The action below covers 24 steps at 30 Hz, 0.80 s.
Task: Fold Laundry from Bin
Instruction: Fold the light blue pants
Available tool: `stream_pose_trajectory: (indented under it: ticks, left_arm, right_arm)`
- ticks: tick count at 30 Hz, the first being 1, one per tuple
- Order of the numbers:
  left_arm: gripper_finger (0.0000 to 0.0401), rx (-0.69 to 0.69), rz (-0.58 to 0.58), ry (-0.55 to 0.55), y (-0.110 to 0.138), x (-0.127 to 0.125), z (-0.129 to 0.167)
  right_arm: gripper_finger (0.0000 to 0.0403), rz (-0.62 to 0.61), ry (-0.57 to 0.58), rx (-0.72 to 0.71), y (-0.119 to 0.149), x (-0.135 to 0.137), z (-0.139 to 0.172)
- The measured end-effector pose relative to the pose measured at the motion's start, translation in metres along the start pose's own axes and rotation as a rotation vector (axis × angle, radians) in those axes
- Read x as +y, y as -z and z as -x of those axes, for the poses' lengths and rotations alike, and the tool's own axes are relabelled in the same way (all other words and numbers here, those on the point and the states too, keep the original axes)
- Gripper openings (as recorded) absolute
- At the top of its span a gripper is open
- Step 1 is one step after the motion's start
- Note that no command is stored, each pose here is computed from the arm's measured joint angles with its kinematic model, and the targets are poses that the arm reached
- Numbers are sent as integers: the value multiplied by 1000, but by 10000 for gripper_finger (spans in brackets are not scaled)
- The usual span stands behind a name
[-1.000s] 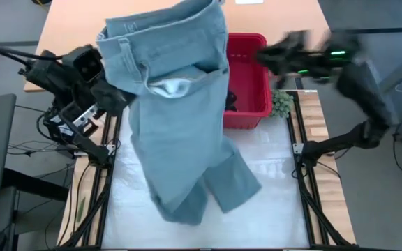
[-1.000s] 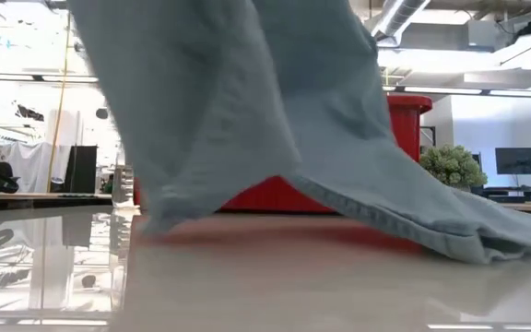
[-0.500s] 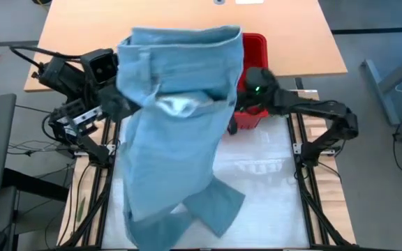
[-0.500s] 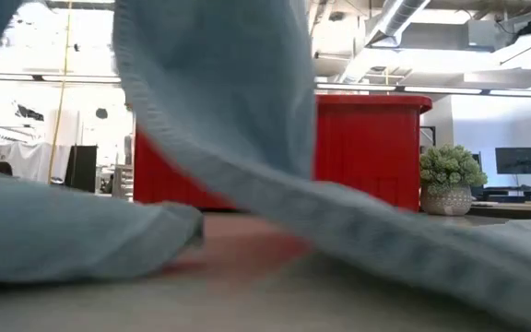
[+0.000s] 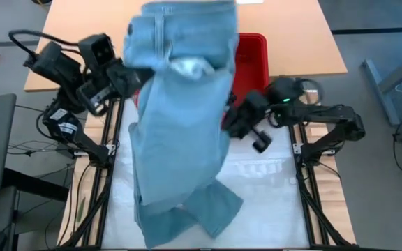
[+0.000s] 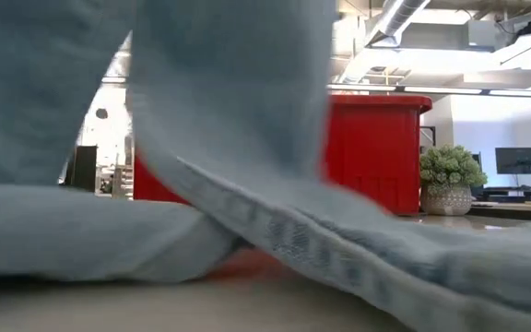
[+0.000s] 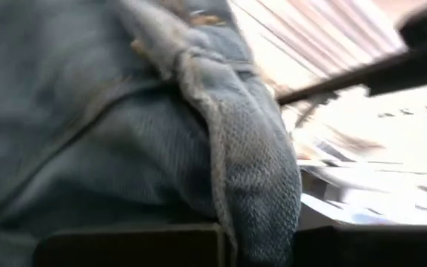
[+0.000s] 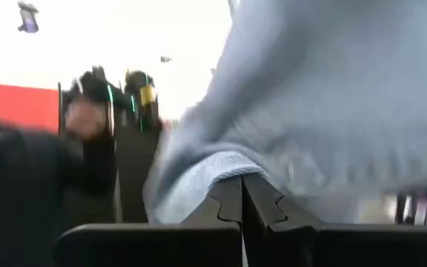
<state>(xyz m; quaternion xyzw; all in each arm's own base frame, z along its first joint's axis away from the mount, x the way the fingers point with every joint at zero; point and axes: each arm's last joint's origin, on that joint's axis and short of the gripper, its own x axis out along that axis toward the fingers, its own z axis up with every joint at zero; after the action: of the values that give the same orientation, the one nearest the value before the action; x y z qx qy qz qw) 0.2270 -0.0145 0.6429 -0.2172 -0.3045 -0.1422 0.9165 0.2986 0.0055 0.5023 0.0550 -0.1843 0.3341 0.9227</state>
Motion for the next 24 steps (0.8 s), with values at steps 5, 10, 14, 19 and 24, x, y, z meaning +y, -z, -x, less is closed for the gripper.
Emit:
stream_pose_trajectory:
  ticks: [5,10,14,19,24]
  left_arm:
    - [6,-86,-84,-85,-10,5,3]
    - [5,-149,-166,-62,-16,7,2]
    - [5,-198,-182,-33,-22,7,3]
    - [5,-260,-217,-76,-34,11,8]
    - [5,-357,-257,-105,-46,18,12]
  right_arm:
    - [16,94,-17,-253,-45,18,18]
    - [16,80,202,-25,-33,6,31]
    - [16,137,533,241,-9,-12,47]
    - [16,328,594,19,-68,1,65]
    - [16,498,592,-120,-100,7,66]
